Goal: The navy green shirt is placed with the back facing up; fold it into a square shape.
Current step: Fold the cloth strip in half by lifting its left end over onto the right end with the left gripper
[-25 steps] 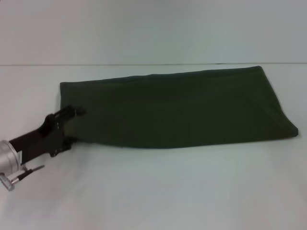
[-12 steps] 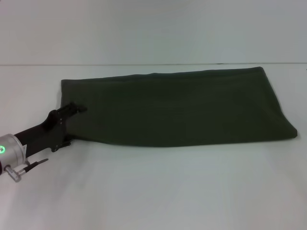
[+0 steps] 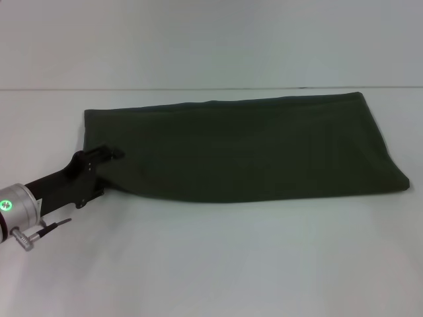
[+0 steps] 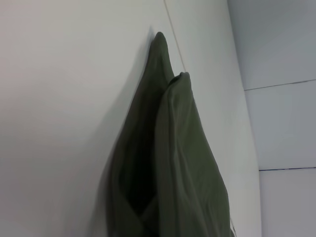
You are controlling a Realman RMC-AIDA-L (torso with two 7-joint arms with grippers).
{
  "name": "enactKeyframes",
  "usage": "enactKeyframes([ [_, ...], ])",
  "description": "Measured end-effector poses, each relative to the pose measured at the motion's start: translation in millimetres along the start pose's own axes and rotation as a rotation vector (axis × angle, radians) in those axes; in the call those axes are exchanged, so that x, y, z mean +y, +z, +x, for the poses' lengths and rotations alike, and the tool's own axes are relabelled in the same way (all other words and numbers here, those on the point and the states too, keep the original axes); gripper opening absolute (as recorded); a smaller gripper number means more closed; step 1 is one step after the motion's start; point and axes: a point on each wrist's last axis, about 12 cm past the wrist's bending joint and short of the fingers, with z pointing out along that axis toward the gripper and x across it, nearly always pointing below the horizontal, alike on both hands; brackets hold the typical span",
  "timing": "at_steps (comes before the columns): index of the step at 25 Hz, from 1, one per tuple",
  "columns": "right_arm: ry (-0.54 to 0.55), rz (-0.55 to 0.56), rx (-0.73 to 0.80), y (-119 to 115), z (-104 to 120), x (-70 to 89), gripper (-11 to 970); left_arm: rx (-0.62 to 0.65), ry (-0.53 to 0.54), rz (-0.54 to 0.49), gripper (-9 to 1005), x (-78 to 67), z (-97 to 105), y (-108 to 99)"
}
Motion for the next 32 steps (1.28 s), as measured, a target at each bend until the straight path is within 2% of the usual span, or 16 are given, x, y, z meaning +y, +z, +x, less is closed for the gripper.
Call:
enactKeyframes([
  [3, 0.001, -0.001, -0.003, -0.4, -0.3, 0.0, 818, -0.002, 0.0, -0.006, 813, 0.3, -1.0, 0.0],
  [9, 0.0, -0.002, -0.002, -0.9, -0.9, 0.1, 815, -0.006, -0.003, -0.017, 589, 2.2, -2.2, -1.3],
  [14, 0.001, -0.002, -0.003, -1.1, -0.8, 0.0, 813, 0.001, 0.01, -0.021, 326, 2.8, -1.2, -1.4],
  [17, 0.003, -0.005, -0.004, -1.8, -0.7, 0.0, 812, 0.007, 0.06, -0.018, 45, 1.4, -4.1, -4.0],
  [25, 0.017, -0.01, -0.026, -6.5, -2.0, -1.5, 808, -0.065, 0.163, -0.068, 15, 15.9, -20.7, -33.2],
  [32, 0.027, -0.001, -0.028, -8.0, -0.7, -4.2, 805, -0.171, 0.137, -0.095, 7, 30.3, -30.1, -59.4],
])
